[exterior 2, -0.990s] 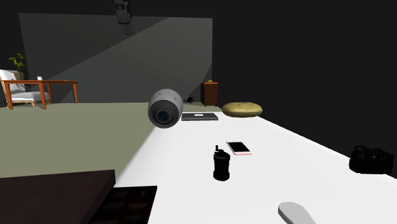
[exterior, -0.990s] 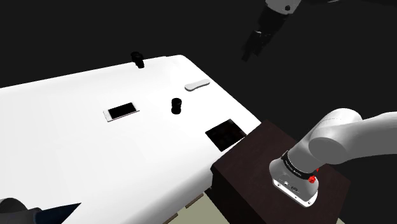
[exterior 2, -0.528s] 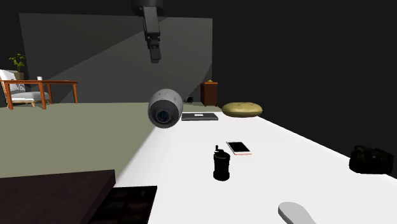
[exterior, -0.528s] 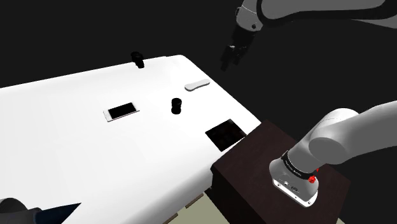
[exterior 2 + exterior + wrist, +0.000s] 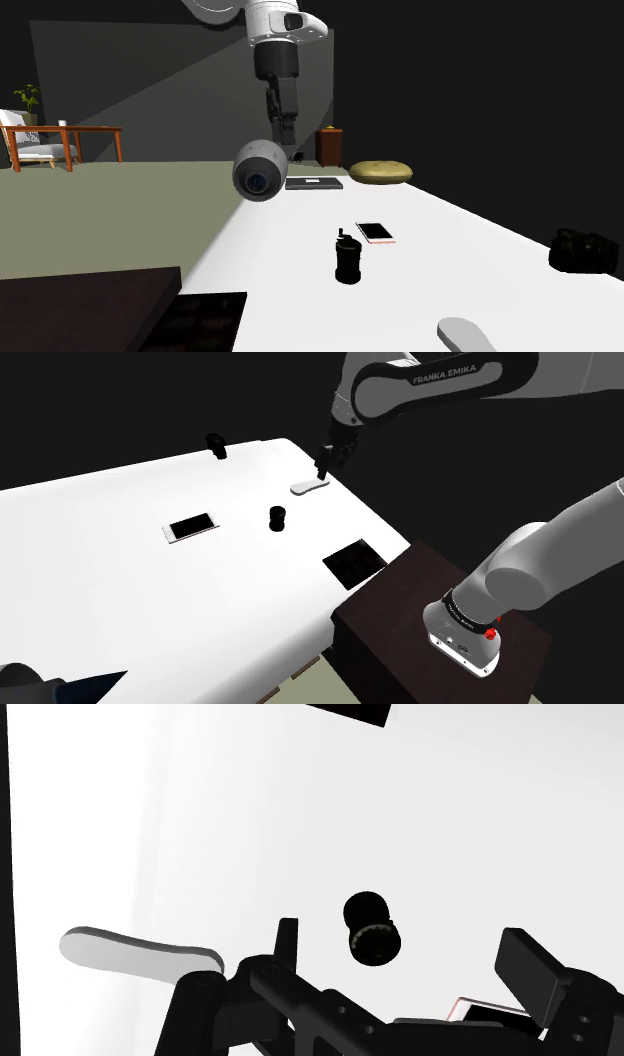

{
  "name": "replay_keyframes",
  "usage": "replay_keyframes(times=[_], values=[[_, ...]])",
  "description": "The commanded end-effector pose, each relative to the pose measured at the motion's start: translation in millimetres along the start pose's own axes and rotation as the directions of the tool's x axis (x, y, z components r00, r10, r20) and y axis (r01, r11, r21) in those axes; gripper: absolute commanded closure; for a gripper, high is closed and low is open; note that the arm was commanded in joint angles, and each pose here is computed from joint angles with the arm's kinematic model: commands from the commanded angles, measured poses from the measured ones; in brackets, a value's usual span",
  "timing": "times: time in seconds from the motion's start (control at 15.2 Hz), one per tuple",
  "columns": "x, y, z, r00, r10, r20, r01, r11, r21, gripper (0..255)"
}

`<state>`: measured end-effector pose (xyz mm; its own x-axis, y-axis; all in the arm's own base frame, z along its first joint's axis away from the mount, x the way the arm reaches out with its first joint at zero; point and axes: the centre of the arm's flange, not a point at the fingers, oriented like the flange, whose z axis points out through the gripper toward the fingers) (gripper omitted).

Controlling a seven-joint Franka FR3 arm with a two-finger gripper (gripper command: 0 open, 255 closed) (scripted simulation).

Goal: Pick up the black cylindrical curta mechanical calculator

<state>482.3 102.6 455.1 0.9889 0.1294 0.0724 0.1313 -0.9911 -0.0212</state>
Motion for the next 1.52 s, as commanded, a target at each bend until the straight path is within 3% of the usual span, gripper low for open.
replay_keyframes(times=[0.0, 1.19, 1.45], values=[[18, -3, 22, 1.0, -0.004, 0.007, 0.004, 1.0, -0.001, 0], [156, -48, 217, 0.996, -0.043, 0.076, 0.045, 0.999, -0.016, 0], [155, -47, 238, 0.996, -0.043, 0.076, 0.045, 0.999, -0.016, 0]])
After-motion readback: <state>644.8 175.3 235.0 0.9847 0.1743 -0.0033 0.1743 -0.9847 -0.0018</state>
